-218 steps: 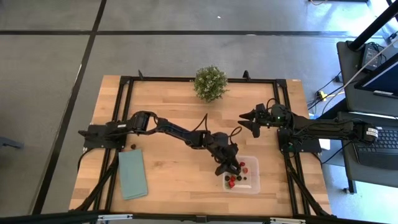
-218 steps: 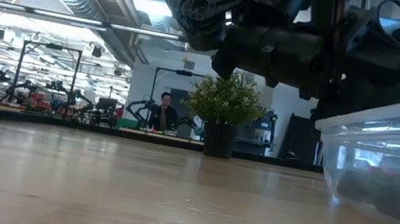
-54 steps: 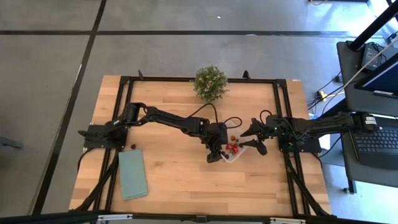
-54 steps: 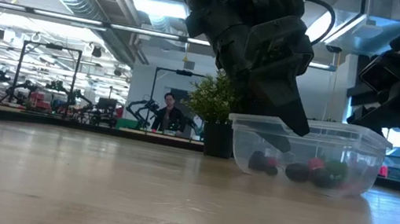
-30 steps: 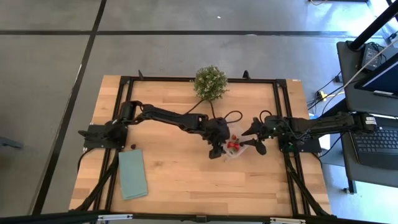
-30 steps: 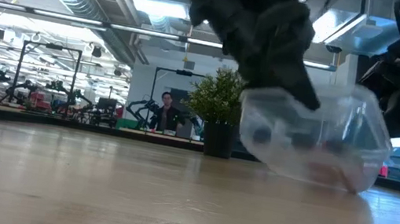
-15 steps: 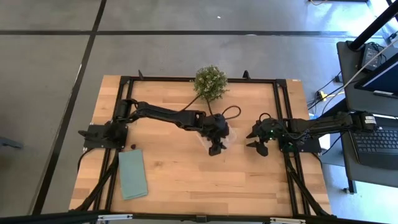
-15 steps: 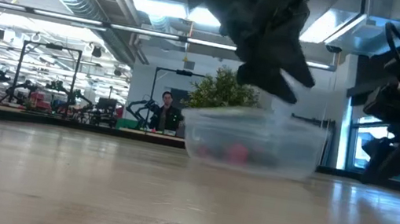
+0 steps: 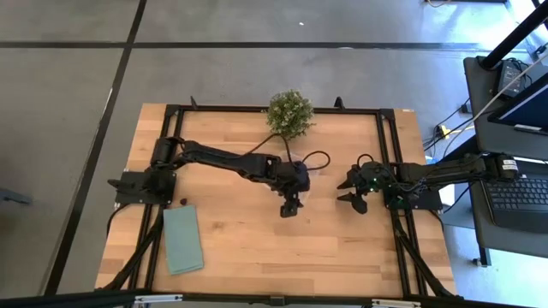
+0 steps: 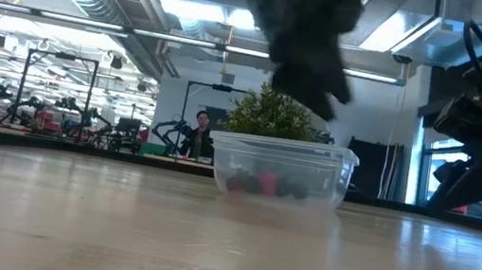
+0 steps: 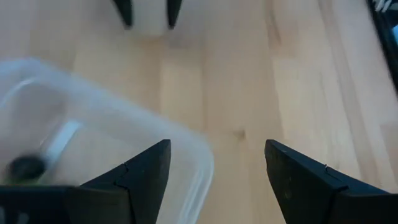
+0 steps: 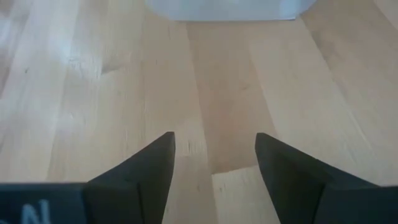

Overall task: Pick and placing Produce into tupperware
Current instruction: Put the blackberry into the bin

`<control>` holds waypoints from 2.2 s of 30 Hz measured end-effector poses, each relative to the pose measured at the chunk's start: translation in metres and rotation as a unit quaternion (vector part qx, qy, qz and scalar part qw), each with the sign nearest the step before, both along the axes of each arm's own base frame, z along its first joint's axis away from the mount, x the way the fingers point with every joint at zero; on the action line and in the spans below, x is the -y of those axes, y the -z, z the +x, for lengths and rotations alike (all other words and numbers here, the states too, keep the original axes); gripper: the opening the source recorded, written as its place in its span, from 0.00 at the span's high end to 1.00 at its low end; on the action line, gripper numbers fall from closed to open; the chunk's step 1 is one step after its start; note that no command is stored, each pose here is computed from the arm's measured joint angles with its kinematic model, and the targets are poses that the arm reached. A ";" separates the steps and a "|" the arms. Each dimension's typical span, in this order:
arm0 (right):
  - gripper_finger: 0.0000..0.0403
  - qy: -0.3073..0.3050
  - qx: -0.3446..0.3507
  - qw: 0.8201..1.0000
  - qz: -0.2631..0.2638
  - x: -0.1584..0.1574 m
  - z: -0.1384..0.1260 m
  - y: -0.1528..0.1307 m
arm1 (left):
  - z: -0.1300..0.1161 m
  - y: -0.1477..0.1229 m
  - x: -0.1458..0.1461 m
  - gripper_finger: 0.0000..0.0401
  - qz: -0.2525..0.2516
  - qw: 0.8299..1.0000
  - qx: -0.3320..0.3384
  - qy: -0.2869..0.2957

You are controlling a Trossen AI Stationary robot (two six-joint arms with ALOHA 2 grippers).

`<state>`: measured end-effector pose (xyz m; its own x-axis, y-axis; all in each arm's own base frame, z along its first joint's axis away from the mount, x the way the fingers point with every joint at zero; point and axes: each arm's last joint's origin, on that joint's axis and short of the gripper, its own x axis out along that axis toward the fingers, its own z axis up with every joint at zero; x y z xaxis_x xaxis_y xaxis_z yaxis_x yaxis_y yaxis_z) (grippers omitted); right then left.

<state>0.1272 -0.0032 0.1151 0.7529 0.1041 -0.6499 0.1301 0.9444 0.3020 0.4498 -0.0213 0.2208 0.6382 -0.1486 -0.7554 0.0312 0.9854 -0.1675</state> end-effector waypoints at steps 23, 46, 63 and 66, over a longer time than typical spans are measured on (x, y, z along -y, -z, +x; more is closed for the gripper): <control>0.44 0.024 0.240 0.971 -0.010 0.003 0.021 -0.042 | -0.210 -0.171 -0.010 0.38 0.121 0.968 0.066 -0.209; 0.44 0.111 0.254 0.958 -0.072 0.009 0.022 -0.046 | -0.302 -0.044 0.003 0.38 -0.031 0.950 -0.140 -0.276; 0.44 0.156 0.262 0.948 -0.091 0.012 0.022 -0.048 | -0.290 -0.007 -0.008 0.40 -0.039 0.870 -0.376 -0.316; 0.44 0.156 0.262 0.948 -0.090 0.012 0.022 -0.048 | -0.282 0.001 -0.009 0.42 -0.049 0.855 -0.410 -0.314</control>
<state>0.1489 -0.0151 0.1631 0.9532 -0.2542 -0.1635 0.2883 0.9269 0.2403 0.1676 -0.0123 0.2193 -0.1223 -0.0595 -0.9907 -0.6658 0.7452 0.0374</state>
